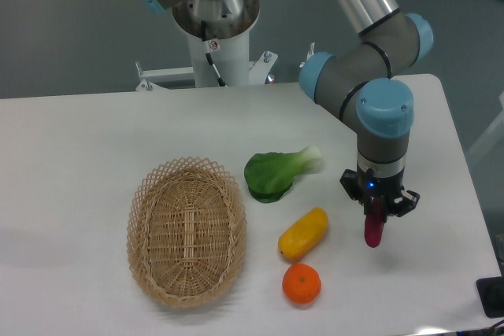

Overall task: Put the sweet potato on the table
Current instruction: 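Lower the held sweet potato toward the table beside the mango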

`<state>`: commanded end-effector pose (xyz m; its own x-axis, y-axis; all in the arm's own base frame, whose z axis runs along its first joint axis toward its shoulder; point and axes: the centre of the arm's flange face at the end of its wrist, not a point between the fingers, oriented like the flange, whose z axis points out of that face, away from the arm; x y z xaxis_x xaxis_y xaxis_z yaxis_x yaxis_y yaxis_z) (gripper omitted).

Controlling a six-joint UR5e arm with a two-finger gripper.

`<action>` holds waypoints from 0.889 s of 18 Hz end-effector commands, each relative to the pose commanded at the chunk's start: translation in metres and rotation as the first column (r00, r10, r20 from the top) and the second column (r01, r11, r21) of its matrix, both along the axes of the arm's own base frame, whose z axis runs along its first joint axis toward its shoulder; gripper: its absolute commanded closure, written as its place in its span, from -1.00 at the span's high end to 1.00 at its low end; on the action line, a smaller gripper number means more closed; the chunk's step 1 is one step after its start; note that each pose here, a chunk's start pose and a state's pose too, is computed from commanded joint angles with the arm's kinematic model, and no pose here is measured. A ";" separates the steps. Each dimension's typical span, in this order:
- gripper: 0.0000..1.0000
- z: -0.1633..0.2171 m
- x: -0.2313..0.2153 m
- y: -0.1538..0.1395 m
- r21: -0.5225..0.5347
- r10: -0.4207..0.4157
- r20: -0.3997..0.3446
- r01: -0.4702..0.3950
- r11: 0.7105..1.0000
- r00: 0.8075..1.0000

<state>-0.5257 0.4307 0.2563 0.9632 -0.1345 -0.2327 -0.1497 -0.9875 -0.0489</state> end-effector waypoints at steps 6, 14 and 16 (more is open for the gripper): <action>-0.56 -0.014 0.001 -0.001 -0.007 -0.010 0.007 0.011 1.000 1.000; -0.51 -0.034 0.010 -0.005 -0.027 -0.011 0.045 0.013 1.000 0.999; -0.51 -0.037 0.013 -0.006 -0.029 -0.010 0.053 0.012 1.000 0.999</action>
<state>-0.5126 0.4249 0.2193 0.9724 -0.1510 -0.1776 -0.1585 -0.9870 -0.0284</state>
